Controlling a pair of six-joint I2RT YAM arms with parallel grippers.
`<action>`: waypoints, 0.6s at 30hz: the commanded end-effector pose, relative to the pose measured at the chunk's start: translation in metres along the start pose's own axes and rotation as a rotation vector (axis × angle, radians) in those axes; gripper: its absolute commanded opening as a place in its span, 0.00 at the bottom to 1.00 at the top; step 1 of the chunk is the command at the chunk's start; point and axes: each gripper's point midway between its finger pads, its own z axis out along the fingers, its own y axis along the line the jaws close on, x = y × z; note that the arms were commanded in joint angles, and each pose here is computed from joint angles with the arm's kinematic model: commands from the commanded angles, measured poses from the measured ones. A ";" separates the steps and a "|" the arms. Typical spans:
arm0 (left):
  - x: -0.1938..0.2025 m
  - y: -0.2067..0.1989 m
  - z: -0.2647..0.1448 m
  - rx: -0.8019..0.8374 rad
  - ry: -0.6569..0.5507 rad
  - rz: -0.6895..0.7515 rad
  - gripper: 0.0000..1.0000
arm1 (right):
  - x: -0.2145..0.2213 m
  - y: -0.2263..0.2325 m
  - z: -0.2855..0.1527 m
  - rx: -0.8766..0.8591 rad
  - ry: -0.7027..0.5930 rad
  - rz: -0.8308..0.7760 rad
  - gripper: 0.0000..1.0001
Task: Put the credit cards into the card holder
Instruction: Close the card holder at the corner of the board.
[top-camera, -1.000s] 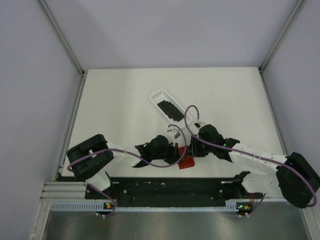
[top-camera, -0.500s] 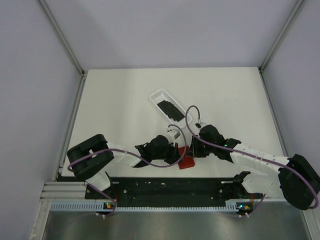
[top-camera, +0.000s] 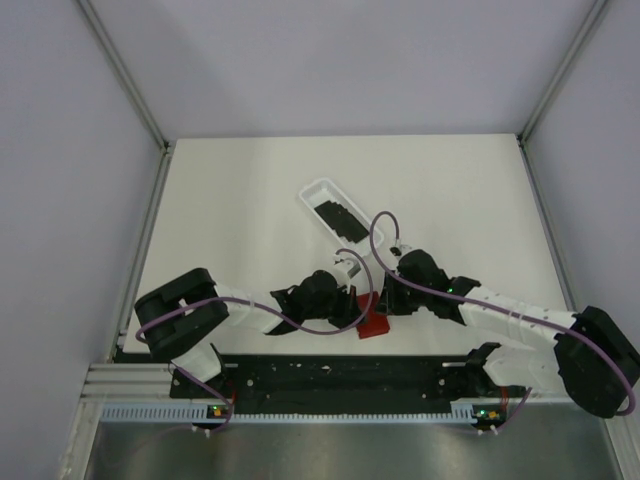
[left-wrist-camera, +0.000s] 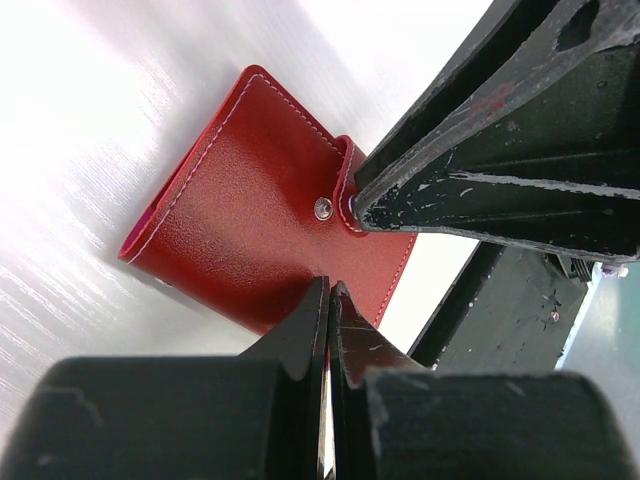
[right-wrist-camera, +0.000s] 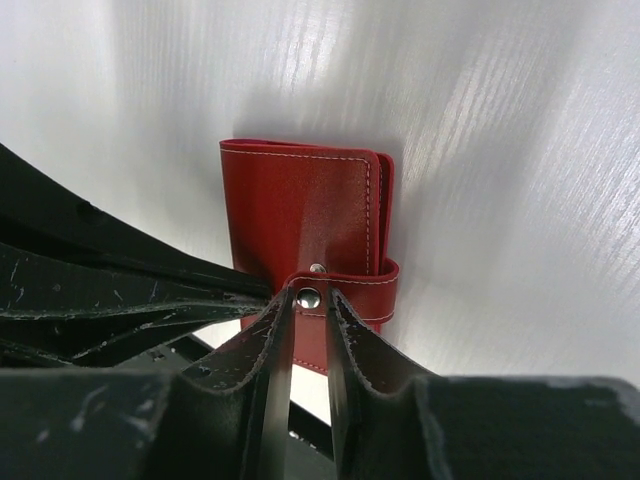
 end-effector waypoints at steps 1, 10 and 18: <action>0.004 -0.003 0.002 0.016 0.019 0.008 0.00 | -0.008 0.003 0.003 -0.016 -0.026 -0.016 0.18; 0.005 -0.002 0.002 0.014 0.025 0.006 0.00 | -0.010 0.004 0.005 -0.018 -0.025 -0.020 0.17; 0.006 -0.002 0.002 0.017 0.026 0.001 0.00 | -0.011 0.007 0.008 -0.028 -0.015 -0.021 0.17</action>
